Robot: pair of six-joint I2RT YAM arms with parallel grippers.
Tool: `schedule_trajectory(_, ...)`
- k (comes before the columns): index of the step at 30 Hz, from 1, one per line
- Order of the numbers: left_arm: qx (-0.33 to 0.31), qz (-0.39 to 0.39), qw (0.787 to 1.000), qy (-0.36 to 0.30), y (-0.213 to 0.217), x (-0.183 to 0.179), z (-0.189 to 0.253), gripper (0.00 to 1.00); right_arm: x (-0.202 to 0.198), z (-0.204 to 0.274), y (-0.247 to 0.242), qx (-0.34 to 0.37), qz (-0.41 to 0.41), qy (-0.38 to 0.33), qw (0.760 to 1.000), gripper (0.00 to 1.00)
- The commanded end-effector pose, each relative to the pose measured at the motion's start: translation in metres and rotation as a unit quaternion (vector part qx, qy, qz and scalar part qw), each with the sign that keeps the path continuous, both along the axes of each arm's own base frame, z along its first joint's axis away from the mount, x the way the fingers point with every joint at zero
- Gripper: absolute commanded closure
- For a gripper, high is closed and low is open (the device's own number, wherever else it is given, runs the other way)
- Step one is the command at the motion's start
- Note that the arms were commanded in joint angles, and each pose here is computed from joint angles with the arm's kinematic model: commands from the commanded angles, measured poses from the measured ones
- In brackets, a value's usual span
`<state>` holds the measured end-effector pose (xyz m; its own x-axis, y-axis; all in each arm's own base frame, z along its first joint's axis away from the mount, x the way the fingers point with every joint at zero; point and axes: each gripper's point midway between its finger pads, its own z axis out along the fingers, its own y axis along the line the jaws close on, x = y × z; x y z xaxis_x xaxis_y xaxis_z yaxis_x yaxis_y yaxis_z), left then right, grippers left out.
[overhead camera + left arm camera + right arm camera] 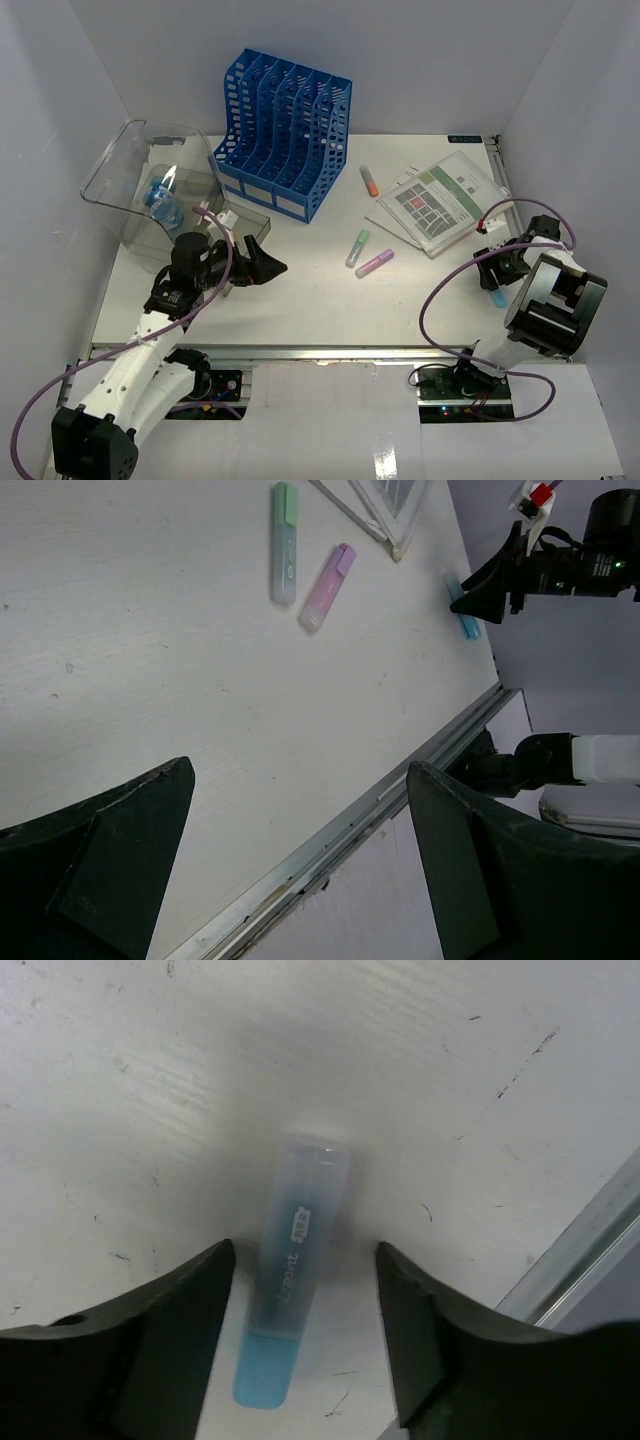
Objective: Organize the desk
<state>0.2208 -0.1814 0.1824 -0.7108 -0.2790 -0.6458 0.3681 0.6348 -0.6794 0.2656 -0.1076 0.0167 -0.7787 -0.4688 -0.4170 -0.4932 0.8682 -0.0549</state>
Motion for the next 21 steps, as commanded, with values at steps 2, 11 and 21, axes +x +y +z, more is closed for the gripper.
schedule_trajectory(2, -0.075, 0.007, 0.997, 0.034, -0.009, -0.007, 0.002, 0.02, -0.024, -0.021, 0.005, -0.017, 0.017, 0.028, 0.999, 0.57)
schedule_trajectory(11, -0.166, 0.016, 0.984, 0.065, -0.020, -0.011, 0.006, 0.02, -0.027, -0.007, 0.023, 0.023, 0.020, 0.012, 0.999, 0.92)
schedule_trajectory(21, -0.178, -0.019, 0.983, 0.046, -0.075, -0.008, 0.016, 0.02, -0.006, 0.103, 0.156, 0.262, 0.143, -0.097, 0.949, 0.92)
